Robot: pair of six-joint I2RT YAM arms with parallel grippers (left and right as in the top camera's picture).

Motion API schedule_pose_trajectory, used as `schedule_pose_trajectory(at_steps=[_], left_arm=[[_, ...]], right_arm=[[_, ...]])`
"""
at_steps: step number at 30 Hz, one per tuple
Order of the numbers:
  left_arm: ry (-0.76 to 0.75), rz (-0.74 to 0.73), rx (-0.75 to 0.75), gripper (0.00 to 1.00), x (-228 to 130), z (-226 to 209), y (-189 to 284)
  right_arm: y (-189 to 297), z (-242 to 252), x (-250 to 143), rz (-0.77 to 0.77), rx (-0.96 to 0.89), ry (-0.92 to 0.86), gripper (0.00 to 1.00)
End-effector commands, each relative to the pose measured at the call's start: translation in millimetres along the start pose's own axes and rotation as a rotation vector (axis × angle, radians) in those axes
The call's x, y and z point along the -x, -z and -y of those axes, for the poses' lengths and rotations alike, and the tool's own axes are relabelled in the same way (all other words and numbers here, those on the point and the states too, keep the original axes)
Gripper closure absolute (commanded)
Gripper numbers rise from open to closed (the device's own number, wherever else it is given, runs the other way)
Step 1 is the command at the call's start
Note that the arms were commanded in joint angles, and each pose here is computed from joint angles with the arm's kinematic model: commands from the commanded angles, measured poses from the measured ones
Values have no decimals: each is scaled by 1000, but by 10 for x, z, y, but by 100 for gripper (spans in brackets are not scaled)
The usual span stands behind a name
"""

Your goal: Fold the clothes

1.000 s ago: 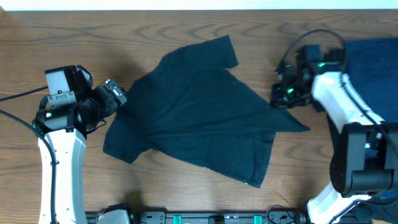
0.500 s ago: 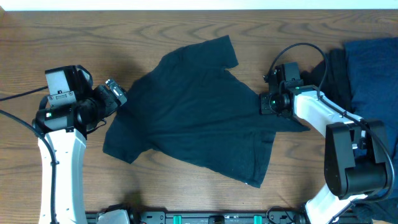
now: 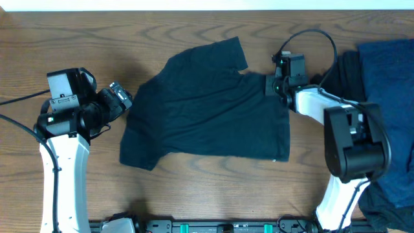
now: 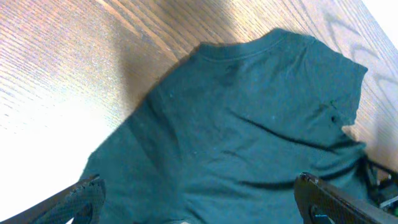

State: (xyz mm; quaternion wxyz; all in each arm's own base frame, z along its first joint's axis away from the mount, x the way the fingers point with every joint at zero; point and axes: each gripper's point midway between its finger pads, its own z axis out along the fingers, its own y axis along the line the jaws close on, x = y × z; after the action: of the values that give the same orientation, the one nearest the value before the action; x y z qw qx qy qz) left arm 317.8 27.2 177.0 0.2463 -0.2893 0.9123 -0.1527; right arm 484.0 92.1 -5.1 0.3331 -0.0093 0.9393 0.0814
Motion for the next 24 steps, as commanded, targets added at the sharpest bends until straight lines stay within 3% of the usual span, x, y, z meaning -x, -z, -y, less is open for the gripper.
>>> schedule_pose_trajectory(at_steps=[1,5,9,12,16,20,23,24], left_arm=[[-1,3,-2,2,13,3,9],[-1,3,-2,2,13,3,9],[-1,3,-2,2,13,3,9],[-1,3,-2,2,13,3,9],[-1,3,-2,2,13,3,9],[-1,3,-2,2,13,3,9],[-1,3,-2,2,13,3,9],[-1,3,-2,2,13,3,9]], right_arm=[[-380,323,-647,-135,-141,15,99],[-438,236,-134,-13,-119,58,99],[-340,121,497,77,-109,135,89],[-47,22,992,103,-107,153,77],[490,-38,1347,79,-112,126,60],[1181,6,1197,-78,-136,92,48],[1610,70,791,-253,-154,86,50],[1723,81,634,-319,-155,84,55]])
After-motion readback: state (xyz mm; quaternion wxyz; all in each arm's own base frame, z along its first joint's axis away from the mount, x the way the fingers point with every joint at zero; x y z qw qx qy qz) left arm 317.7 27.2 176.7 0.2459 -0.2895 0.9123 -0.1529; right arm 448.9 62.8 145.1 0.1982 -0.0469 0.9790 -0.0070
